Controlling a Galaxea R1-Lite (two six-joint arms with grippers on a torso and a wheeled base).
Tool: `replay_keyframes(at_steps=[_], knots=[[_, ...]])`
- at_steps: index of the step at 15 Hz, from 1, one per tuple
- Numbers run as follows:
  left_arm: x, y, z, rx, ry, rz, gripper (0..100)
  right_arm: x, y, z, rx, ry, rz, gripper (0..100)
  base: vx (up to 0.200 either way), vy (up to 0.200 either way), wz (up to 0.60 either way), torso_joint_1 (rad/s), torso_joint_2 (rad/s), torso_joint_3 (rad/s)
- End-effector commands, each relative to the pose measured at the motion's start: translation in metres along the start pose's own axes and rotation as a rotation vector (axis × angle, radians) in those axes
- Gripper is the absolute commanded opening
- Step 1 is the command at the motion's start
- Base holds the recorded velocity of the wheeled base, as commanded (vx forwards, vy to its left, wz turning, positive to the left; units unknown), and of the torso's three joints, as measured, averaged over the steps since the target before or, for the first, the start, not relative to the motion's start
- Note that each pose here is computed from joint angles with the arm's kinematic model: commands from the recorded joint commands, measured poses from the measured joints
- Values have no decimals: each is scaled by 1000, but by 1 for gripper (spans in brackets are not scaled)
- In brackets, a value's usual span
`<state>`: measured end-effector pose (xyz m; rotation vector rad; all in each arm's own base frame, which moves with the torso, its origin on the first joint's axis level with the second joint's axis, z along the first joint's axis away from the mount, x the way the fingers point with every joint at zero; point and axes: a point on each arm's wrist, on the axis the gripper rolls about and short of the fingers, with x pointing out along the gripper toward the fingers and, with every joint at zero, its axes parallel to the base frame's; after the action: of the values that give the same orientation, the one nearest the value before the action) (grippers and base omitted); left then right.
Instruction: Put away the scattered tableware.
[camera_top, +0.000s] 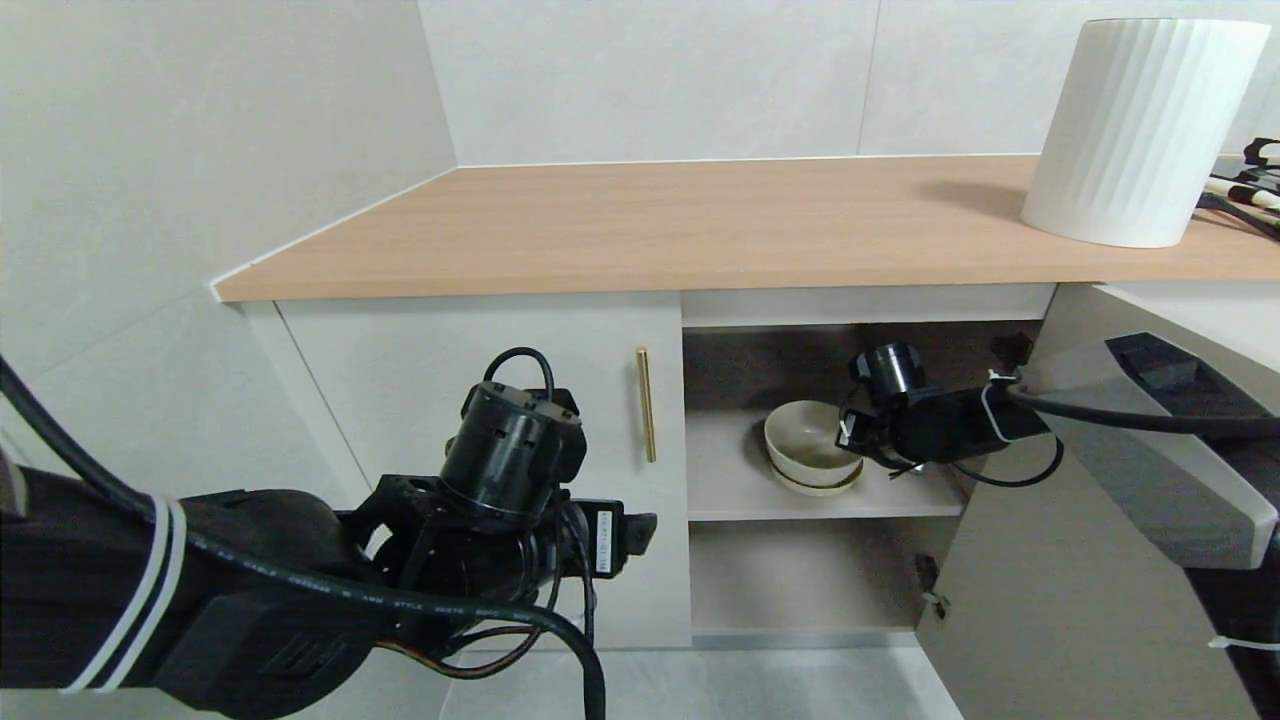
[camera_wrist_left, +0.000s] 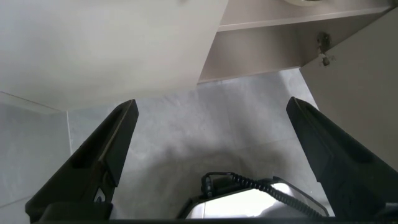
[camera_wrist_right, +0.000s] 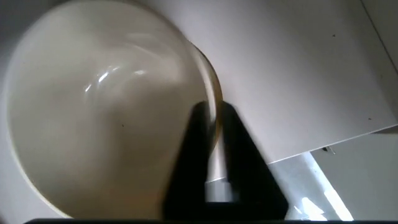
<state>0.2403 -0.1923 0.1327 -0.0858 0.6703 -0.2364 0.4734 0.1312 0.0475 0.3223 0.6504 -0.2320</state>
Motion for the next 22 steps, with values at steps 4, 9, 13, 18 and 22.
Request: replay_keyframes(at_steps=[4,9,13,18,22], knots=[[0,0,1,-1,-6,4,100,-2,1,1,1,2,5,100,0,0,0,0,0,0],[-1,1,-1,7,0,17,100,-79,-8,17,-62,65,96,100,0,0,0,0,0,0],[-23,11,-6,88,-9,16,100,-163,-35,22,-205,106,124,100,0,0,0,0,0,0],[-89,33,1,60,-44,10,100,-257,-67,-39,-332,192,224,100,0,0,0,0,0,0],[-112,51,-7,21,-41,26,100,-302,-79,-65,-418,274,271,100,0,0,0,0,0,0]])
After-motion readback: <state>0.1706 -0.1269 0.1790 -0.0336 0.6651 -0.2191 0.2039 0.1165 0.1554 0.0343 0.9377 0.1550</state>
